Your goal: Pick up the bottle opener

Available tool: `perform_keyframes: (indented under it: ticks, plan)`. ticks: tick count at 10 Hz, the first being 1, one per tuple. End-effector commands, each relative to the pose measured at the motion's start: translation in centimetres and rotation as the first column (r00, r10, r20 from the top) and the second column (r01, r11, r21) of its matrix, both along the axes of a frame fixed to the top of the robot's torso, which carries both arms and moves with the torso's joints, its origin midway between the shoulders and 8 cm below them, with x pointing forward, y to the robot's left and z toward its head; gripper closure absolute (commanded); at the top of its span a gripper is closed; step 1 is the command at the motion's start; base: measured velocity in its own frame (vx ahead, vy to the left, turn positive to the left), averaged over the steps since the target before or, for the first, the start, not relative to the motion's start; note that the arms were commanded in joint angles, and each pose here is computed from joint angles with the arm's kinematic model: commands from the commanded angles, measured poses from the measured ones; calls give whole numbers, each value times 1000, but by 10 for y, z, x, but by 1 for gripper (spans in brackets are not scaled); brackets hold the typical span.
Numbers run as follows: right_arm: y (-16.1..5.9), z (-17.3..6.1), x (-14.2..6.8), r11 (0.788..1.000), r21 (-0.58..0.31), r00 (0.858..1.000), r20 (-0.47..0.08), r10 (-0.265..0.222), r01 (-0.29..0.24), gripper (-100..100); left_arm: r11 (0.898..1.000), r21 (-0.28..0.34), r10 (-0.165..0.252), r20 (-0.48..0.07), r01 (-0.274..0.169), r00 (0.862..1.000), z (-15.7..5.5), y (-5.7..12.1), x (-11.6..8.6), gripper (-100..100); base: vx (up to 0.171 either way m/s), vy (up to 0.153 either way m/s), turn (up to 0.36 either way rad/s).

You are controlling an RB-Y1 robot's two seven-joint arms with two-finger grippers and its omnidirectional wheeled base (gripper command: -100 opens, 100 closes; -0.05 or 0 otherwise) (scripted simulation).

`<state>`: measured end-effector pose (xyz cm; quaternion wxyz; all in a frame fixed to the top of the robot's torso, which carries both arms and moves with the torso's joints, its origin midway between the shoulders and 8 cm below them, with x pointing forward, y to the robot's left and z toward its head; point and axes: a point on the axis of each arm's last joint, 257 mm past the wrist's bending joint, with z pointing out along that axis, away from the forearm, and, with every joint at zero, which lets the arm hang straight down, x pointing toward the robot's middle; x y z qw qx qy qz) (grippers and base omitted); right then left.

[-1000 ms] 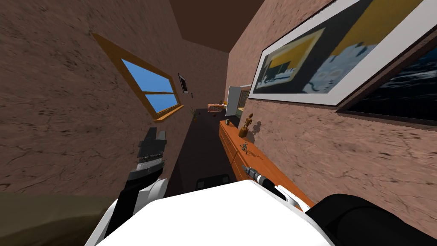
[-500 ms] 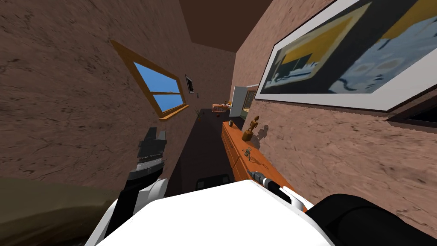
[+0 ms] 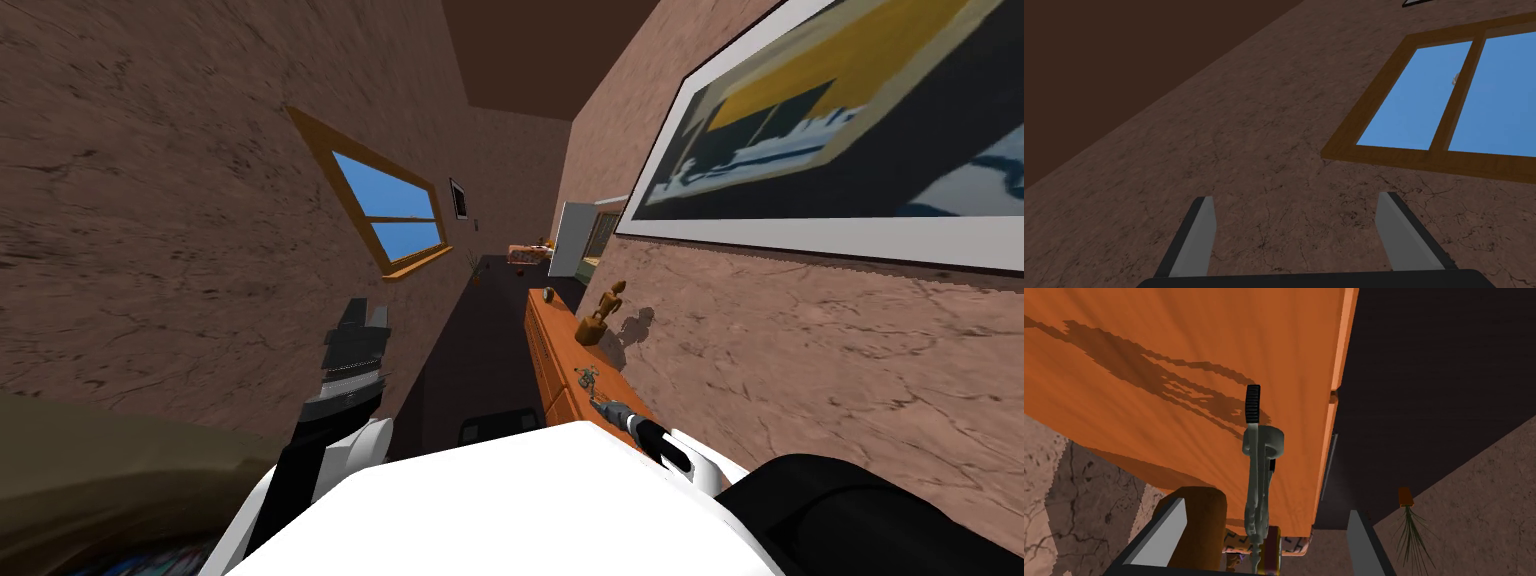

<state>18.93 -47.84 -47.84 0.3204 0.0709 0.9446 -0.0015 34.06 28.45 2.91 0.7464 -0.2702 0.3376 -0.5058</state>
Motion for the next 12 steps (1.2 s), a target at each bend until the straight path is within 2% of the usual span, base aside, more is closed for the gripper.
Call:
perform_keyframes:
  ticks: [1, 2, 3, 4, 5, 9, 10, 12]
  plan:
    - [-12, 4, 9, 999, -35, 1000, -1, 23, -23, -100, 1000, 0, 0, 0, 0, 1000, 0, 0, 0, 0, 167, -125, 226]
    - [-13, 6, 14, 999, -43, 999, 5, 33, -33, -100, 1000, 0, 0, 0, 0, 1000, 0, 0, 0, 0, 172, -75, 288]
    - [-12, 7, 11, 999, -36, 1000, 1, 26, -26, -100, 1000, 0, 0, 0, 0, 1000, 0, 0, 0, 0, 71, -30, 63]
    - [-13, 8, 12, 999, -38, 1000, 3, 27, -27, 0, 1000, 0, 0, 0, 0, 1000, 0, 0, 0, 0, 14, -9, -7]
    - [-13, 1, 14, 999, -38, 1000, 8, 16, -16, -100, 1000, 0, 0, 0, 0, 1000, 0, 0, 0, 0, 5, -14, 79]
    - [-12, -7, 14, 999, -37, 1000, 12, 4, -4, -100, 1000, 0, 0, 0, 0, 1000, 0, 0, 0, 0, -10, -17, 50]
    - [-12, -7, 14, 999, -37, 1000, 12, 4, -3, 100, 1000, 0, 0, 0, 0, 1000, 0, 0, 0, 0, 0, 0, 0]
    - [-13, -7, 14, 999, -38, 1000, 12, 4, -3, 100, 1000, 0, 0, 0, 0, 1000, 0, 0, 0, 0, 0, 0, 0]
